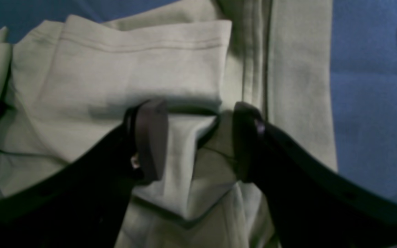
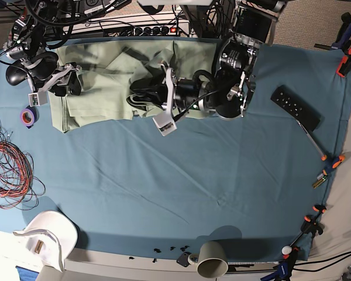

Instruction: Fold the T-shirt properly

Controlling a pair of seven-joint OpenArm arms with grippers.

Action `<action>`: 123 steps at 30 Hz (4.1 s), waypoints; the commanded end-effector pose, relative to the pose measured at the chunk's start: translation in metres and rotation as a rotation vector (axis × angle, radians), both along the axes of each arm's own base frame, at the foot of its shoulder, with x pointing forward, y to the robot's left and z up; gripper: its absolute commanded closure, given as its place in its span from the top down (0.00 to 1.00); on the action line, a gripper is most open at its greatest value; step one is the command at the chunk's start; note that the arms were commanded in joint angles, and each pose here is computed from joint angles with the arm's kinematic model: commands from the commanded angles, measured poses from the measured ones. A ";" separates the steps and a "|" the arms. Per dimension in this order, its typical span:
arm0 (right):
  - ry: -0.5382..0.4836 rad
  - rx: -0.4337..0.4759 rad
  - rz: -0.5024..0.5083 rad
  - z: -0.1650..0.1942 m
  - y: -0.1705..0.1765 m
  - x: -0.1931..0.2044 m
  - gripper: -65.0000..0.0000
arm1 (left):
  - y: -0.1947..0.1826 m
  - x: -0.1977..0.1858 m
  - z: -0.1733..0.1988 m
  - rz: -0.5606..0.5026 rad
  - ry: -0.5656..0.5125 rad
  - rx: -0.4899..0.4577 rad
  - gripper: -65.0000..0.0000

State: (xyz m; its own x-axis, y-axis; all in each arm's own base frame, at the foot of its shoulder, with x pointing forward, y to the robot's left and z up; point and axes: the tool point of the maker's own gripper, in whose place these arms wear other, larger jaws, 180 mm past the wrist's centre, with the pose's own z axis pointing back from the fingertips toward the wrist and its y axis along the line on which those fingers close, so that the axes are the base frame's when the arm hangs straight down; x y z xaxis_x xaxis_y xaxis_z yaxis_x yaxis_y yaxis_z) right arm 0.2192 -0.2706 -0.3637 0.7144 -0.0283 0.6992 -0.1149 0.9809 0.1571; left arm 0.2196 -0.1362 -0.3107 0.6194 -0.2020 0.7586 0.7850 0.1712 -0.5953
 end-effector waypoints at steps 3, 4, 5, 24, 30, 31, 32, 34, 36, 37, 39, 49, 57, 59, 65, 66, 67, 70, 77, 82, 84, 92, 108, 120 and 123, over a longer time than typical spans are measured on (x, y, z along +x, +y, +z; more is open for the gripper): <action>-0.053 -0.006 0.004 0.013 -0.003 0.008 0.47 | -0.020 0.004 0.025 0.021 -0.041 -0.091 0.00; -0.055 -0.006 0.004 0.013 -0.003 0.008 0.47 | -0.025 0.002 0.026 0.018 -0.048 -0.094 0.00; -0.055 -0.006 0.004 0.013 -0.003 0.008 0.47 | -0.030 0.000 0.028 0.010 -0.059 -0.094 0.00; -0.058 -0.006 0.004 0.013 -0.003 0.008 0.47 | -0.056 -0.014 0.014 -0.117 -0.230 0.072 0.41; -0.058 -0.006 0.004 0.014 -0.003 0.008 0.47 | -0.047 0.003 0.016 -0.103 -0.246 0.108 0.00; -0.058 -0.006 0.004 0.014 -0.003 0.008 0.47 | -0.044 0.005 0.015 -0.096 -0.244 0.112 0.00; -0.058 -0.006 0.004 0.013 -0.003 0.008 0.47 | -0.041 0.006 0.013 -0.092 -0.242 0.120 0.00; -0.058 -0.006 0.004 0.013 -0.003 0.008 0.47 | -0.031 0.010 0.003 -0.071 -0.223 0.164 0.00; -0.058 -0.006 0.004 0.014 -0.003 0.008 0.47 | -0.018 0.015 -0.012 -0.051 -0.218 0.233 0.00; -0.058 -0.006 0.004 0.014 -0.003 0.008 0.47 | -0.011 0.017 -0.018 -0.047 -0.221 0.262 0.00; -0.059 -0.006 0.004 0.014 -0.003 0.008 0.47 | 0.001 0.021 -0.029 -0.030 -0.219 0.314 0.00; -0.062 -0.005 0.003 0.014 -0.003 0.009 0.47 | 0.020 0.020 -0.045 -0.007 -0.186 0.374 0.00; -0.069 -0.004 0.002 0.015 -0.003 0.010 0.47 | 0.011 -0.011 -0.049 -0.029 -0.079 0.293 0.00; -0.071 -0.004 0.002 0.015 -0.003 0.010 0.47 | 0.005 -0.019 -0.046 -0.040 -0.051 0.260 0.00; -0.072 -0.004 0.002 0.015 -0.003 0.010 0.47 | -0.024 -0.031 -0.023 -0.059 -0.013 0.138 0.00; -0.072 -0.004 0.002 0.015 -0.003 0.010 0.47 | -0.028 -0.033 -0.020 -0.066 -0.015 0.129 0.00; -0.072 -0.004 0.002 0.015 -0.003 0.010 0.47 | -0.032 -0.035 -0.018 -0.075 -0.017 0.121 0.00; -0.073 -0.004 0.002 0.016 -0.003 0.010 0.47 | -0.044 -0.050 -0.015 -0.134 -0.032 0.114 0.00; -0.055 -0.023 -0.007 0.013 -0.007 0.009 0.47 | -0.068 -0.099 -0.011 -0.327 -0.094 0.098 0.00; -0.024 -0.140 -0.101 0.019 -0.041 0.019 0.55 | -0.067 -0.101 -0.018 -0.341 -0.121 0.142 0.00; -0.031 -0.206 -0.132 0.031 -0.060 0.029 0.60 | -0.066 -0.101 -0.020 -0.341 -0.121 0.146 0.00; 0.031 -0.116 -0.196 0.021 -0.086 0.044 0.60 | -0.064 -0.101 -0.022 -0.341 -0.121 0.153 0.00; 0.223 0.217 -0.074 -0.028 -0.043 0.020 0.60 | -0.064 -0.101 -0.022 -0.341 -0.123 0.157 0.00; 0.269 0.265 -0.029 -0.035 -0.031 0.000 0.03 | -0.063 -0.099 -0.025 -0.338 -0.135 0.175 0.00; 0.222 0.338 -0.009 -0.025 -0.021 0.007 0.00 | -0.063 -0.099 -0.025 -0.338 -0.135 0.175 0.00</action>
